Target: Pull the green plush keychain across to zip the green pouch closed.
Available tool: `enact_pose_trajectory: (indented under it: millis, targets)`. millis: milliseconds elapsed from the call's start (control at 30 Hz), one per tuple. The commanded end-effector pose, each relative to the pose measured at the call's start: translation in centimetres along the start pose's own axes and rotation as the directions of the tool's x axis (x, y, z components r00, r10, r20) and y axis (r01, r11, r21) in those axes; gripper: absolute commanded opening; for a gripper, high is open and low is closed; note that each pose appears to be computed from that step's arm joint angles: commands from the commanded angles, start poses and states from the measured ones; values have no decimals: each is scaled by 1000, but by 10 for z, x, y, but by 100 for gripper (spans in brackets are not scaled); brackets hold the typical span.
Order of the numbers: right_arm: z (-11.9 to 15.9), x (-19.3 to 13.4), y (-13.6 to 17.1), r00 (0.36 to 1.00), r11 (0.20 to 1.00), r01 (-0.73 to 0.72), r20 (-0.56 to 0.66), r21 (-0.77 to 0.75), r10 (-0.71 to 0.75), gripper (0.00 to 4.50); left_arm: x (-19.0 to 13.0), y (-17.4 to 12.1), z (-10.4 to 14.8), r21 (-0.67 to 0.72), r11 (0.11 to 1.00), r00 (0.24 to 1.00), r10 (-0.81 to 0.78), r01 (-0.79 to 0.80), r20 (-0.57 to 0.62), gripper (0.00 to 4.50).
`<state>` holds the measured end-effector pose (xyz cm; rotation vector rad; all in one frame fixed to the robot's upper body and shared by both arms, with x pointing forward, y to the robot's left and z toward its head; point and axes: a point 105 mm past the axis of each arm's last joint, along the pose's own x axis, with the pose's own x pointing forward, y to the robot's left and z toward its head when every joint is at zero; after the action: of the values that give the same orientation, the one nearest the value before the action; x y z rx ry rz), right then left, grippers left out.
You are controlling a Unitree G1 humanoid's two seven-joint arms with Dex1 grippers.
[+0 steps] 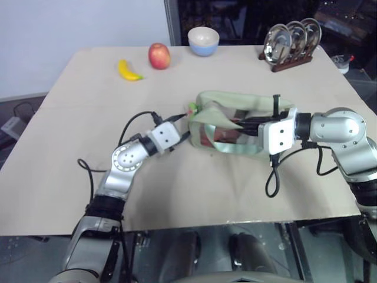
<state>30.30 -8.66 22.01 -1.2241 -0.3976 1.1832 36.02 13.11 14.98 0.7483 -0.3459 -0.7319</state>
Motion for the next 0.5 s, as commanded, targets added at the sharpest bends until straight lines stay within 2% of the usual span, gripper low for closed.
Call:
enact_pose_trajectory:
  millis: [33,100,133,300,500]
  targets:
    - [9,-5,-8,999,999,34,16,-37,-33,0,7,-1,16,49,999,997,1,-4,71,114]
    - [8,-4,-8,999,999,36,15,-37,-36,0,8,0,17,54,998,997,9,-13,74,30]
    - [8,-4,-9,999,999,38,15,-37,-37,0,8,1,17,67,998,997,12,-17,76,5]
    - [7,-2,-10,999,998,46,15,-40,-45,0,0,22,17,147,986,995,75,-83,62,5]
    - [1,2,-11,999,998,52,0,-42,-52,0,-16,64,30,390,905,986,148,-167,77,5]
